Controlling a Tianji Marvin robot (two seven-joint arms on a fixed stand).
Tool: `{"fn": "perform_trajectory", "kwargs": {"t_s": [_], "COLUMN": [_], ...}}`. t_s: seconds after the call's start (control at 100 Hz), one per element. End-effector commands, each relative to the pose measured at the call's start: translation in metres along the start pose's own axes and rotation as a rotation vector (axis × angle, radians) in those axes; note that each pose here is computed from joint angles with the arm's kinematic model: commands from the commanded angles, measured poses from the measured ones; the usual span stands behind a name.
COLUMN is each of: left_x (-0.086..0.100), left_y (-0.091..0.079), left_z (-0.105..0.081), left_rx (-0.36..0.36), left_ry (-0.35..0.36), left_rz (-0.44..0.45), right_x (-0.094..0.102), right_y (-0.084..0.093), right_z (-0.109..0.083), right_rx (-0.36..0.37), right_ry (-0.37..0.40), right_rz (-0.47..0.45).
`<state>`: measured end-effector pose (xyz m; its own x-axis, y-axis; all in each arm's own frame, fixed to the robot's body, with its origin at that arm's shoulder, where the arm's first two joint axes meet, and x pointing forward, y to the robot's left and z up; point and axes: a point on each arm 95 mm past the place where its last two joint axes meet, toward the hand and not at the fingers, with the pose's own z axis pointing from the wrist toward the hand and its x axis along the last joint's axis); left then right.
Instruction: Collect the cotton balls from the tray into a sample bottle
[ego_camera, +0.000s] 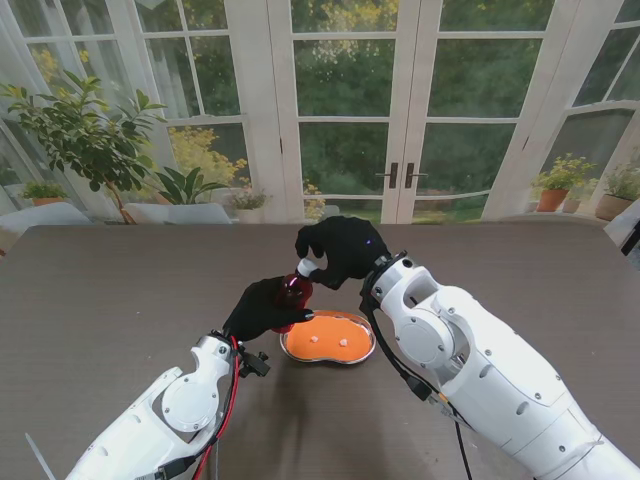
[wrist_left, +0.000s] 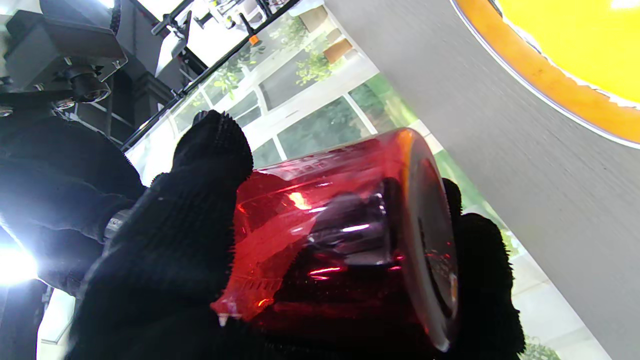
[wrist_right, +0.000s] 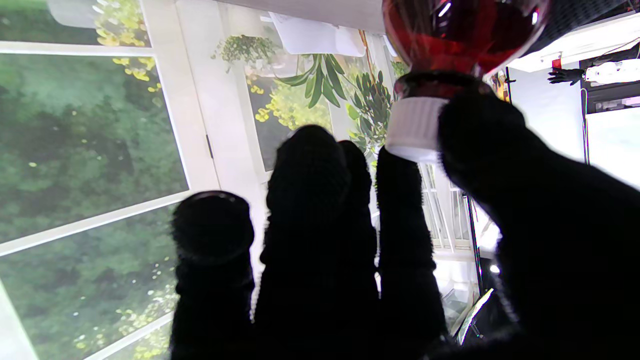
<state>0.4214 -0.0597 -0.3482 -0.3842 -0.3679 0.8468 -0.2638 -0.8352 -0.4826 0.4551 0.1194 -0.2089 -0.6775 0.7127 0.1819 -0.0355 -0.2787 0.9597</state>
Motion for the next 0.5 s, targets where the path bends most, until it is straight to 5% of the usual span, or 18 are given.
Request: {"fn": "perform_trajectory", "kwargs": {"t_s": [0.0, 0.27, 0.49], "left_x": [0.004, 0.004, 0.004], "left_y": [0.003, 0.003, 0.004], "left_z": [0.001, 0.001, 0.002], "left_rx": [-0.018, -0.021, -0.023], "left_ry": [0.007, 0.006, 0.005], "left_rz": [-0.005, -0.005, -0.005], "right_x": [0.002, 0.000, -0.003], "right_y": [-0.003, 0.003, 0.012], "right_z": [-0.001, -0.004, -0.008], "right_rx": [0.016, 0.063, 0.105], "right_ry": [0.008, 0.008, -0.068], "right_rz": [0.002, -0.015, 0.002]}}
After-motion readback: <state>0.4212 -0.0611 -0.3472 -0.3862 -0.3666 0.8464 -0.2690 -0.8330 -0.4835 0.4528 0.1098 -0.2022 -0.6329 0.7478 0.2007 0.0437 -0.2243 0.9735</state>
